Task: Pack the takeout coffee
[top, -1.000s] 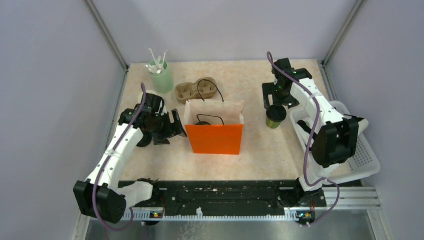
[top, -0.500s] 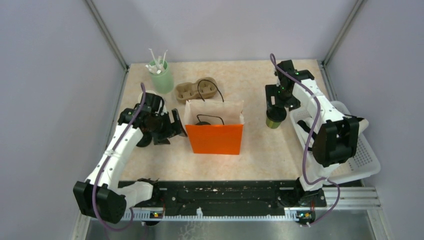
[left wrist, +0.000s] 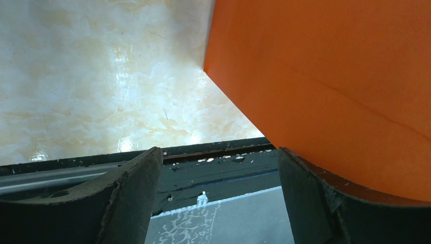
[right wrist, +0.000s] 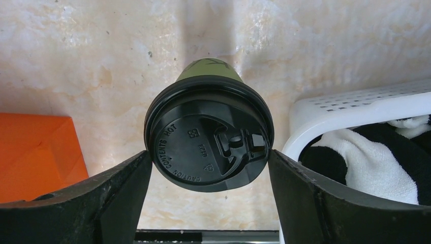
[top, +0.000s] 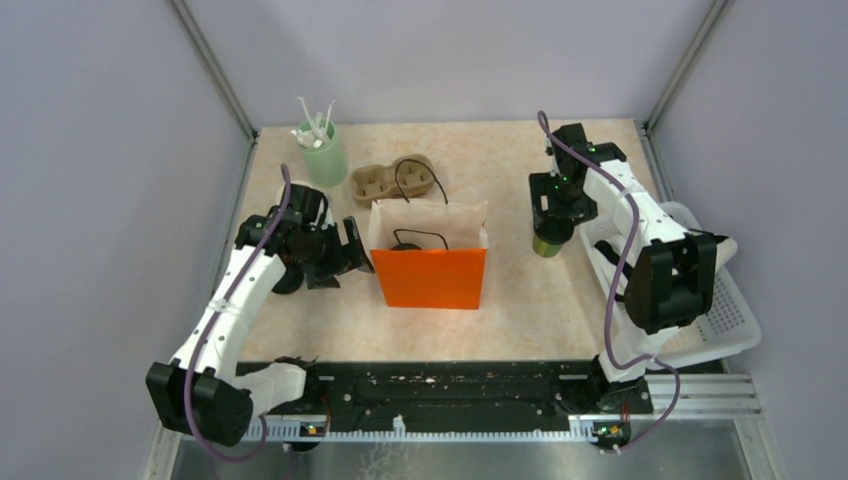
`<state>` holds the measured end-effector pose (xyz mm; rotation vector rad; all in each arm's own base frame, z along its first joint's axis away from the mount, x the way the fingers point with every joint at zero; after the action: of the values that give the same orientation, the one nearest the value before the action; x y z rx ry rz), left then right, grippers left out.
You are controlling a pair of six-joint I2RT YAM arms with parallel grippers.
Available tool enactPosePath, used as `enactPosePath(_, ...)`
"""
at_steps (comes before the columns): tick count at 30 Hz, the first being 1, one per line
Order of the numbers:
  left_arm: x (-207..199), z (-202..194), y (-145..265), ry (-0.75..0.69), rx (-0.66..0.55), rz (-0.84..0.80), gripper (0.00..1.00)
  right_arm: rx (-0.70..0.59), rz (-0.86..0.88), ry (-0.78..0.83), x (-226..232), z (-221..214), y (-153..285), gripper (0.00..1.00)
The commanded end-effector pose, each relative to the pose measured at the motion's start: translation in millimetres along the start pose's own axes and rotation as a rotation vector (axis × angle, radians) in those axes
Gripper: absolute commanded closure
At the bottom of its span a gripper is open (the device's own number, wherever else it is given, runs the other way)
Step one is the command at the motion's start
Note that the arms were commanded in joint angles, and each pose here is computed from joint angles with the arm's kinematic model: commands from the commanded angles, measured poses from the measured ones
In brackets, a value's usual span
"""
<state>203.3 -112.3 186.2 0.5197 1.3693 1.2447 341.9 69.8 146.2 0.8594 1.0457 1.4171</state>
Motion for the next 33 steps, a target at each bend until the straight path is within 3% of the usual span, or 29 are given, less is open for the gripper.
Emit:
enactPosePath(1,-10,6,7,-0.016,-0.018,-0.038,0.11,-0.027,-0.004,0.006,-2,7,1,0.18)
enactPosePath(5,-9,5,6,-0.014,-0.018,-0.037,0.11,-0.012,-0.003,0.01,-2,6,-3,0.24)
enactPosePath(20,-10,2,4,0.004,-0.013,-0.048,0.1,0.068,-0.102,0.021,-16,-23,-36,0.31)
enactPosePath(28,-11,1,2,0.014,0.0,-0.054,0.1,0.113,-0.086,0.021,-12,-36,-55,0.31)
enactPosePath(33,-12,0,1,0.02,0.003,-0.059,0.1,0.076,-0.042,0.01,-5,-22,-42,0.24)
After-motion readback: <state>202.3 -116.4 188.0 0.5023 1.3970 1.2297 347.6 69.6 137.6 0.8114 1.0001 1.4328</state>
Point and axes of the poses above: each gripper's point midway between its finger pads, its own y axis back along the fingers, its own x axis along the line the jaws close on, z = x × y, the point moved 1 cm from there along y, back along the fingers, and after that the axes turned 4 degrees about y, right-handed, at the moved point
